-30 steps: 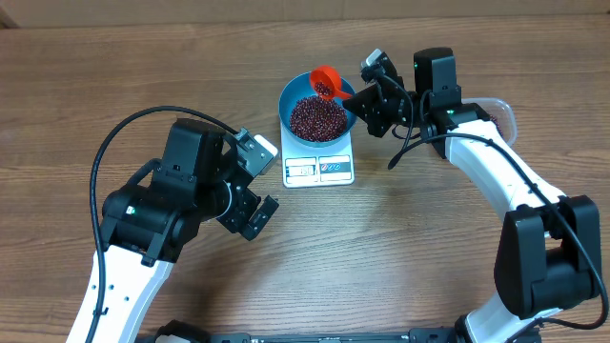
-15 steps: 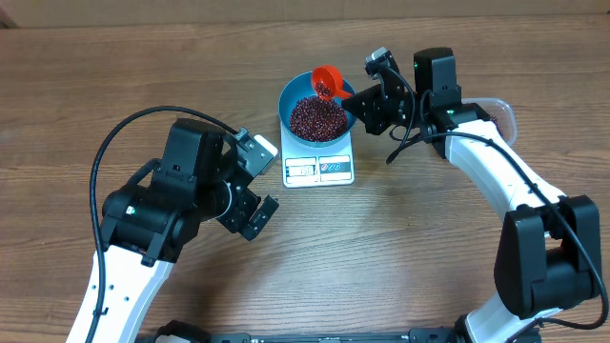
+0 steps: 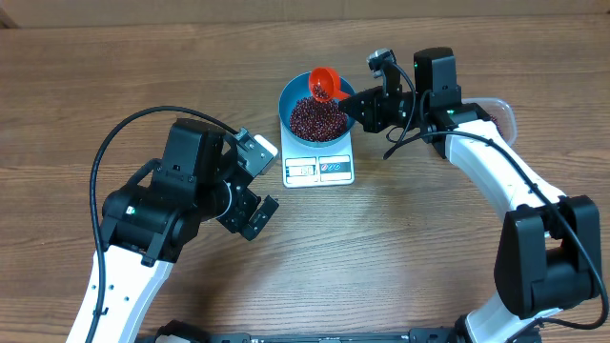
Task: Scoop item into bowl and weigh 150g on scale
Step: 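Tilt the scoop further to shake remaining beans into the bowl, then carry the empty red scoop right past the bean tub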
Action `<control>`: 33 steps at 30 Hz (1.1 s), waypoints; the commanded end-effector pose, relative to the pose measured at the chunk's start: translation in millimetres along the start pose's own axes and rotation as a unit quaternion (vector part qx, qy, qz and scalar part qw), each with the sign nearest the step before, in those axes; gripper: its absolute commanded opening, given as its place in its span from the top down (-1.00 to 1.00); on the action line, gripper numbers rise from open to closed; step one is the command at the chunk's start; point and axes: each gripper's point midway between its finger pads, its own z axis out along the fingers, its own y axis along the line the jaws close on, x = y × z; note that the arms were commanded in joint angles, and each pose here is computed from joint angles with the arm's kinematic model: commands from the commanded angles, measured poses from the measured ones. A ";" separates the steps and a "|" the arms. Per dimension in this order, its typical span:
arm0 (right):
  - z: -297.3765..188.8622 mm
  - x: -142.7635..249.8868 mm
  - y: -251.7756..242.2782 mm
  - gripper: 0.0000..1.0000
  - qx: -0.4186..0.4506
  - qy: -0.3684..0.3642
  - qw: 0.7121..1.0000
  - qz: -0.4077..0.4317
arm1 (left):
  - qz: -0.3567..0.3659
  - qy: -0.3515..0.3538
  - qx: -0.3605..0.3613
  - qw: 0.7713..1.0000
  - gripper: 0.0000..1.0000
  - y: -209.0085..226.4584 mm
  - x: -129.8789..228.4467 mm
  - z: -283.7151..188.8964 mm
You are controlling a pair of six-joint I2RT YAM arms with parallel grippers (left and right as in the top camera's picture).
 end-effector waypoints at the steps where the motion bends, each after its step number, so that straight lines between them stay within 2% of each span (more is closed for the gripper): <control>1: -9.4 -8.7 -7.2 0.93 -0.001 -0.013 1.000 0.019 | 0.010 -0.009 -0.007 1.000 -0.99 3.0 -5.6 -5.3; 5: -22.9 -12.7 -13.3 0.93 -0.020 -0.022 0.999 0.030 | 0.010 -0.009 -0.007 1.000 -1.00 3.0 -5.6 -5.3; 9: -52.3 -19.8 -40.0 0.93 -0.016 -0.046 0.996 0.075 | 0.010 -0.009 -0.007 1.000 -0.99 3.0 -5.6 -5.3; 15: -107.0 -13.7 -97.2 0.93 0.035 -0.076 0.986 0.145 | 0.010 -0.009 -0.007 1.000 -0.99 3.0 -5.6 -5.3; 21: -176.2 3.4 -153.8 0.93 0.095 -0.118 0.964 0.219 | 0.010 -0.009 -0.007 1.000 -0.99 3.0 -5.5 -5.3; 28: -223.7 30.6 -176.0 0.93 0.143 -0.119 0.959 0.216 | 0.010 -0.009 -0.007 1.000 -0.99 2.8 -5.5 -5.3; 33: -248.1 53.2 -183.9 0.93 0.252 -0.070 0.945 0.196 | 0.010 -0.009 -0.007 1.000 -0.99 2.9 -5.5 -5.3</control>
